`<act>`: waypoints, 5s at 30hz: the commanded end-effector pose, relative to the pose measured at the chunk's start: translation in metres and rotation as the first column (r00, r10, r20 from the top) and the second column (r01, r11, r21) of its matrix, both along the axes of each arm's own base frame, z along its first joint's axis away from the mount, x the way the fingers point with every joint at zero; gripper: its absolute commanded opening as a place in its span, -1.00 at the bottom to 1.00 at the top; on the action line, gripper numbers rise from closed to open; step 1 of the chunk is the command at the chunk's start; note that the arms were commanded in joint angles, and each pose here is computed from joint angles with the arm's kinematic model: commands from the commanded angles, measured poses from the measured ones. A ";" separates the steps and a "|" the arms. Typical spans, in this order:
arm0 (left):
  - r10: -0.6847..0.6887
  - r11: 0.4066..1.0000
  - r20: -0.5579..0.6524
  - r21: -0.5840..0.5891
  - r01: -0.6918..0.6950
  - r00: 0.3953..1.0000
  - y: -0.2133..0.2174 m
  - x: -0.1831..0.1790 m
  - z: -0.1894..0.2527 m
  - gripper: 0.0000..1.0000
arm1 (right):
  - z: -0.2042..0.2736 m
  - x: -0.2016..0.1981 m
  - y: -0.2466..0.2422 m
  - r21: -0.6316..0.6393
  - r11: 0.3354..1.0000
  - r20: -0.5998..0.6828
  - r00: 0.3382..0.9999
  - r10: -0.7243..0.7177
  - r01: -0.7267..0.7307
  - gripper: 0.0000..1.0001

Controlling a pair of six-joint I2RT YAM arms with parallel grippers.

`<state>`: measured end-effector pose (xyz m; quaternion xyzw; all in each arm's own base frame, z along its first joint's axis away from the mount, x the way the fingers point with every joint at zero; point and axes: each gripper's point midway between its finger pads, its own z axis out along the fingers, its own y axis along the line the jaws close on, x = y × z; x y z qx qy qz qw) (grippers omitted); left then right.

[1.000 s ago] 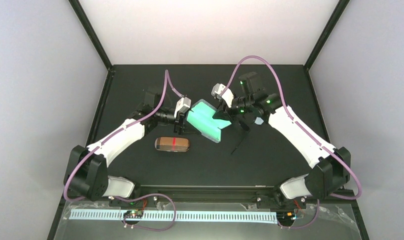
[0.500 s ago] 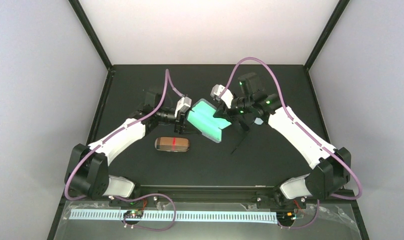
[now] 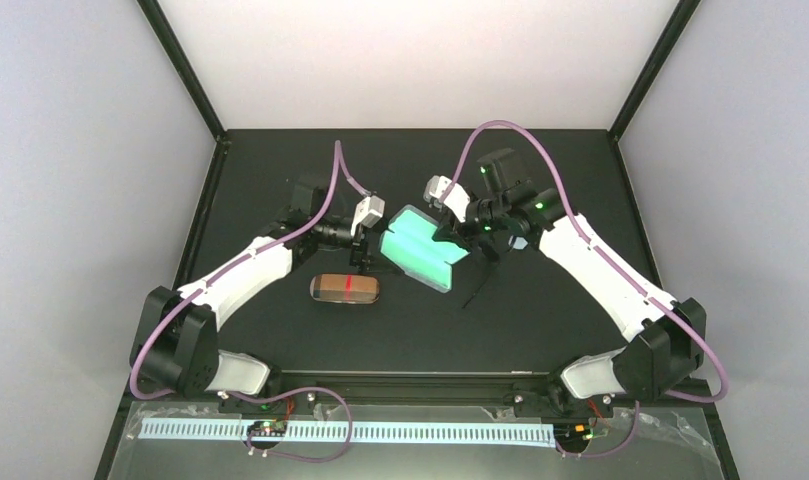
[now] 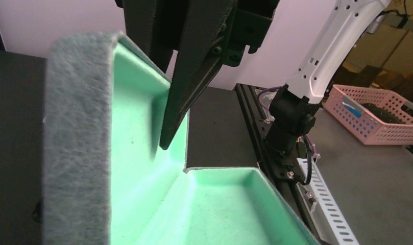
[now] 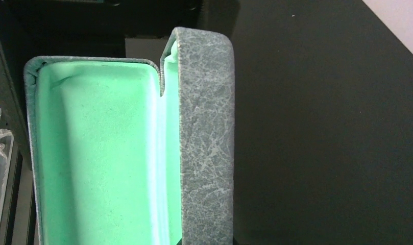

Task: Organize the sunglasses
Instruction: Place the sunglasses case at the center of the board, then move the sunglasses case at the center of the board.

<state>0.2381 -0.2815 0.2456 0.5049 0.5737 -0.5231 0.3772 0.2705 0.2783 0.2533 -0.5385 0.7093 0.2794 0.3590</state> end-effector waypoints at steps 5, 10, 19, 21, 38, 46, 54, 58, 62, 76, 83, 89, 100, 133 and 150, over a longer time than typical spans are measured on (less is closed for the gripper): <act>-0.002 1.000 0.082 0.006 0.001 0.997 0.003 -0.001 -0.001 0.97 | 0.011 -0.007 -0.009 -0.021 1.000 0.060 0.998 0.005 -0.003 -0.98; 0.013 1.000 0.150 0.009 -0.014 0.989 0.015 0.000 0.004 0.98 | -0.012 -0.005 -0.018 -0.093 0.996 0.070 0.998 -0.008 0.015 -0.98; 0.184 0.983 0.157 -0.023 -0.183 0.970 0.055 0.040 0.039 0.97 | -0.058 -0.009 -0.023 -0.216 0.976 0.053 0.999 0.002 0.010 -0.98; 0.264 0.964 0.131 -0.008 -0.265 0.956 0.064 0.056 0.045 0.98 | -0.067 -0.016 -0.015 -0.239 0.971 0.054 0.998 0.028 -0.014 -0.98; 0.654 0.742 0.118 0.091 -0.664 0.747 0.122 0.128 0.044 0.98 | -0.151 -0.035 0.044 -0.454 0.889 0.038 0.995 0.087 -0.061 -0.96; 0.724 0.670 0.119 0.115 -0.733 0.680 0.139 0.140 0.039 0.97 | -0.160 -0.045 0.072 -0.486 0.869 0.039 0.992 0.123 -0.089 -0.97; 0.770 0.618 0.107 0.123 -0.776 0.629 0.151 0.148 0.039 0.98 | -0.171 -0.059 0.091 -0.524 0.841 0.049 0.982 0.184 -0.132 -0.97; 0.766 0.624 0.096 0.124 -0.772 0.635 0.151 0.147 0.038 0.97 | -0.172 -0.056 0.097 -0.528 0.840 0.058 0.981 0.184 -0.126 -0.96; 0.765 0.625 0.095 0.126 -0.770 0.637 0.151 0.146 0.037 0.97 | -0.171 -0.052 0.096 -0.538 0.836 0.075 0.982 0.174 -0.107 -0.87; 0.766 0.623 0.122 0.096 -0.776 0.631 0.152 0.141 0.042 0.98 | -0.161 -0.055 0.082 -0.535 0.841 0.098 0.983 0.158 -0.082 -0.25; 0.780 0.603 0.139 0.090 -0.793 0.610 0.155 0.142 0.046 0.97 | -0.125 -0.044 0.063 -0.443 0.897 0.145 0.986 0.078 -0.005 0.27; 0.781 0.602 0.137 0.090 -0.793 0.609 0.156 0.143 0.046 0.97 | -0.088 0.003 0.005 -0.321 0.930 0.104 0.982 -0.154 0.180 0.37; 0.672 0.724 0.131 0.089 -0.684 0.729 0.122 0.125 0.040 0.96 | -0.099 0.092 -0.132 -0.284 0.782 -0.154 0.778 -0.609 0.555 0.38; -0.175 0.712 0.172 0.702 0.004 0.969 -0.011 -0.036 -0.146 0.07 | -0.121 0.073 -0.146 -0.299 0.792 -0.236 0.763 -0.602 0.533 0.42; -0.134 0.619 0.282 0.773 -0.142 0.950 0.006 -0.027 -0.157 -0.59 | -0.130 0.071 -0.145 -0.314 0.798 -0.256 0.764 -0.593 0.514 0.43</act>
